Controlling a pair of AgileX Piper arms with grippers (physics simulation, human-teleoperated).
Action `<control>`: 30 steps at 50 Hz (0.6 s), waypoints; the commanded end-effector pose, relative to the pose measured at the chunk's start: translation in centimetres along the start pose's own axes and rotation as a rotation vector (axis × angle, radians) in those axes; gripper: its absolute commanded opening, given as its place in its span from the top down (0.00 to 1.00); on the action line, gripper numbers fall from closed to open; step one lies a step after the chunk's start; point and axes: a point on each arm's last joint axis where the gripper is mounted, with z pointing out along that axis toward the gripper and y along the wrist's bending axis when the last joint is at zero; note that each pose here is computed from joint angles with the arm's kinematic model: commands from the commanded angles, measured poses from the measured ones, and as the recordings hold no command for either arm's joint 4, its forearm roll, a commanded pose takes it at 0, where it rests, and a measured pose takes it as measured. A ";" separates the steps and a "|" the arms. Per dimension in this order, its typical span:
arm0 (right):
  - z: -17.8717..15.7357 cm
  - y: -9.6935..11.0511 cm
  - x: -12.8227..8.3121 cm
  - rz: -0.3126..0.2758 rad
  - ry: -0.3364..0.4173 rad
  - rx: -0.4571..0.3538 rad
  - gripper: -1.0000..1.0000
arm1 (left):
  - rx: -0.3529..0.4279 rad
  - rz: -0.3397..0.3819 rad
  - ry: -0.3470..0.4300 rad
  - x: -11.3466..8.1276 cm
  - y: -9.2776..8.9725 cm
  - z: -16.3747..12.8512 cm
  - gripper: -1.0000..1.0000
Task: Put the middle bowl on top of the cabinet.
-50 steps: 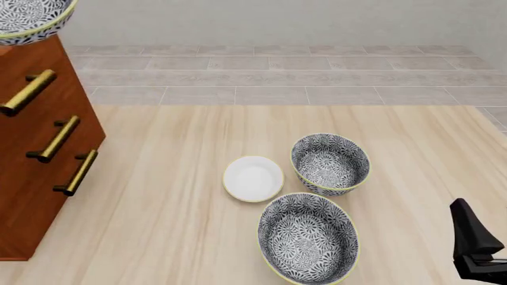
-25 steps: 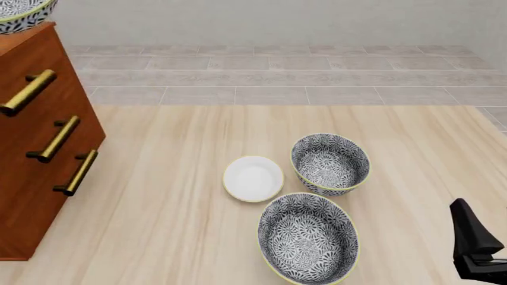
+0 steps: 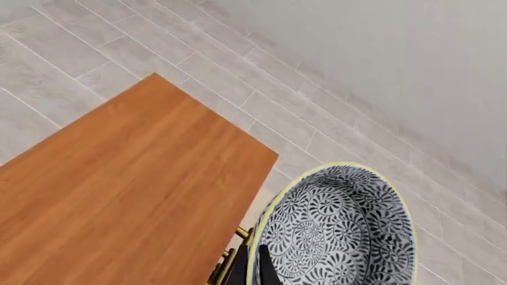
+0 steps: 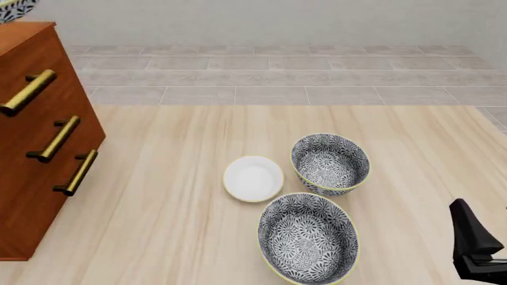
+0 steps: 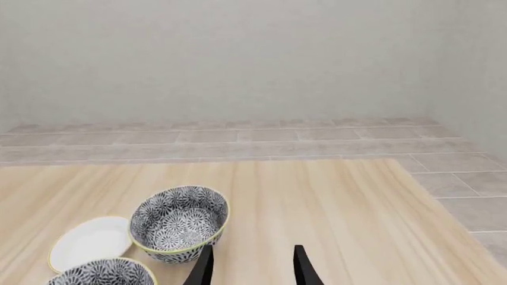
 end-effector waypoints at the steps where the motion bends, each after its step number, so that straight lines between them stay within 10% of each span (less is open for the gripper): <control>1: 0.0 0.0 0.0 -0.001 0.004 0.000 0.00 | -0.015 -0.049 -0.006 -0.3 0.4 0.4 1.00; 30: 0.0 0.0 0.1 0.000 0.007 -0.002 0.00 | -0.109 -0.161 -0.013 -0.6 2.7 1.5 1.00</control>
